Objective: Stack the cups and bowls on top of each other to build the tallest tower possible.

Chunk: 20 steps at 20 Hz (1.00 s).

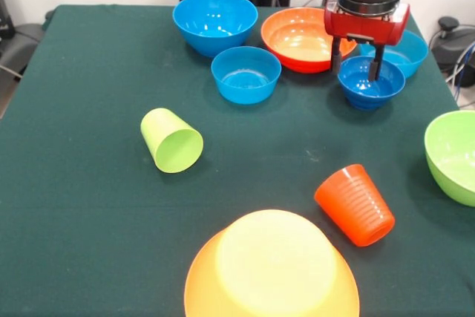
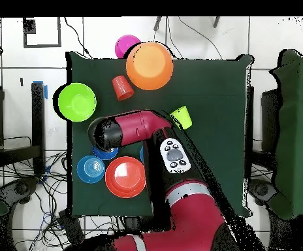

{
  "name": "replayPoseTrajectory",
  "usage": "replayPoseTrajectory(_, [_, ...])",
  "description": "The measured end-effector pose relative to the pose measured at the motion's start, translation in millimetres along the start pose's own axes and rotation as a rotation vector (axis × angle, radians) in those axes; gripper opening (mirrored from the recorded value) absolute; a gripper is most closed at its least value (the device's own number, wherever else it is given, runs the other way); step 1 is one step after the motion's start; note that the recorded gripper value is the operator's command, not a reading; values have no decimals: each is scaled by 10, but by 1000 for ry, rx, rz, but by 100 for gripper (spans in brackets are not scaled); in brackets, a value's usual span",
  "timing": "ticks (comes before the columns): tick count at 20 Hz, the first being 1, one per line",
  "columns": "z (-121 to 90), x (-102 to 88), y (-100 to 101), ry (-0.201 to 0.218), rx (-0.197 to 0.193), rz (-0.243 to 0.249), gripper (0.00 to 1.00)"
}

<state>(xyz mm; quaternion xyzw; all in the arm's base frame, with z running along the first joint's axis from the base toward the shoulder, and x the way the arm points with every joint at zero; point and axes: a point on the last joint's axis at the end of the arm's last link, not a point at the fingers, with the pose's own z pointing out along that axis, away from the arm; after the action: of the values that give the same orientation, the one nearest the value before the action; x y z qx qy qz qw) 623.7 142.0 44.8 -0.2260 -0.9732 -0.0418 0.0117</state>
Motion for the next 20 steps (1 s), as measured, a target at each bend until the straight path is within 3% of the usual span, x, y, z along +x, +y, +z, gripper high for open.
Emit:
replayPoseTrajectory(9, [327, 343, 68, 57, 39, -35, 100])
replayPoseTrajectory(14, [428, 589, 277, 75, 51, -71, 100])
replayPoseTrajectory(15, [434, 669, 410, 78, 47, -78, 100])
replayPoseTrajectory(20, [387, 682, 660, 71, 25, -67, 100])
